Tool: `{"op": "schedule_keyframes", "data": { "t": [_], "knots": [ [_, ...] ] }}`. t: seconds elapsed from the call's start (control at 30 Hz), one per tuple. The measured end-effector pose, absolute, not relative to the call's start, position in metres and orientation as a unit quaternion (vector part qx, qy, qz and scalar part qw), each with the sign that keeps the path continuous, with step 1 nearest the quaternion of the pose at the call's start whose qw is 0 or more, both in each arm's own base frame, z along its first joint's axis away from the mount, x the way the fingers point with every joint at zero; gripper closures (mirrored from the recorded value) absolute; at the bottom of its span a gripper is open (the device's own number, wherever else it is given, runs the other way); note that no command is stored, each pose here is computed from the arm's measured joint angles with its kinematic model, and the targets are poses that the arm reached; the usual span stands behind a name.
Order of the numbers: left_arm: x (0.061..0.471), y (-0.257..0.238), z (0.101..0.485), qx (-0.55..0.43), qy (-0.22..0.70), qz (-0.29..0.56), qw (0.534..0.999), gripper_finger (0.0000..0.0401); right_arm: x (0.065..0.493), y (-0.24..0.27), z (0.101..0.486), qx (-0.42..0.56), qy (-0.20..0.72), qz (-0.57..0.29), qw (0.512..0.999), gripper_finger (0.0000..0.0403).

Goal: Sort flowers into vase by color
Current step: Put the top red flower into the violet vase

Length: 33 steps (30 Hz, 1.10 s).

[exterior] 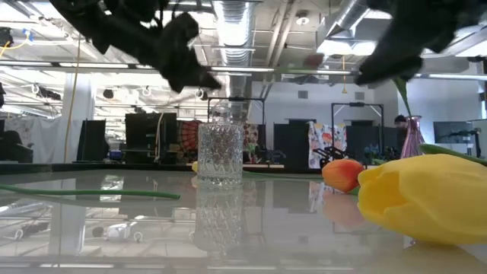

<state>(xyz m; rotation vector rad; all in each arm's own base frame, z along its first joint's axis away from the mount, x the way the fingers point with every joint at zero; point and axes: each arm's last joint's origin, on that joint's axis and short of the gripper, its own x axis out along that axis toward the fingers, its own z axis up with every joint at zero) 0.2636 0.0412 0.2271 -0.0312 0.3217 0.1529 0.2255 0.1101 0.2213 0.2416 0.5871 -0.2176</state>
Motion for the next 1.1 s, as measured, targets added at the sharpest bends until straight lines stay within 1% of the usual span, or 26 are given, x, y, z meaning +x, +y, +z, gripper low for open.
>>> {"op": "schedule_keyframes", "data": {
  "t": [0.07, 0.17, 0.33, 0.5, 0.83, 0.97, 1.1],
  "knots": [
    [0.266, 0.037, 0.236, -0.023, 0.117, 0.039, 0.992, 0.0401, 0.235, 0.111, 0.224, 0.098, 0.246, -0.117, 0.957, 0.0235],
    [0.270, 0.029, 0.241, -0.035, 0.081, -0.014, 0.996, 0.0401, 0.251, 0.113, 0.226, 0.063, 0.193, -0.105, 0.974, 0.0235],
    [0.272, 0.008, 0.248, -0.032, 0.046, -0.065, 0.996, 0.0401, 0.278, 0.111, 0.233, -0.005, 0.088, -0.094, 0.992, 0.0235],
    [0.272, -0.013, 0.254, -0.016, 0.021, -0.114, 0.993, 0.0401, 0.293, 0.105, 0.236, -0.052, 0.024, -0.104, 0.993, 0.0231],
    [0.271, -0.021, 0.255, -0.001, 0.010, -0.127, 0.992, 0.0401, 0.307, 0.098, 0.238, -0.056, -0.063, -0.070, 0.994, 0.0187],
    [0.271, -0.021, 0.255, 0.003, 0.010, -0.127, 0.992, 0.0401, 0.306, 0.098, 0.242, -0.071, -0.080, -0.070, 0.992, 0.0190],
    [0.271, -0.021, 0.257, 0.003, 0.000, -0.127, 0.992, 0.0401, 0.306, 0.098, 0.244, -0.078, -0.090, -0.072, 0.990, 0.0205]
  ]
}}
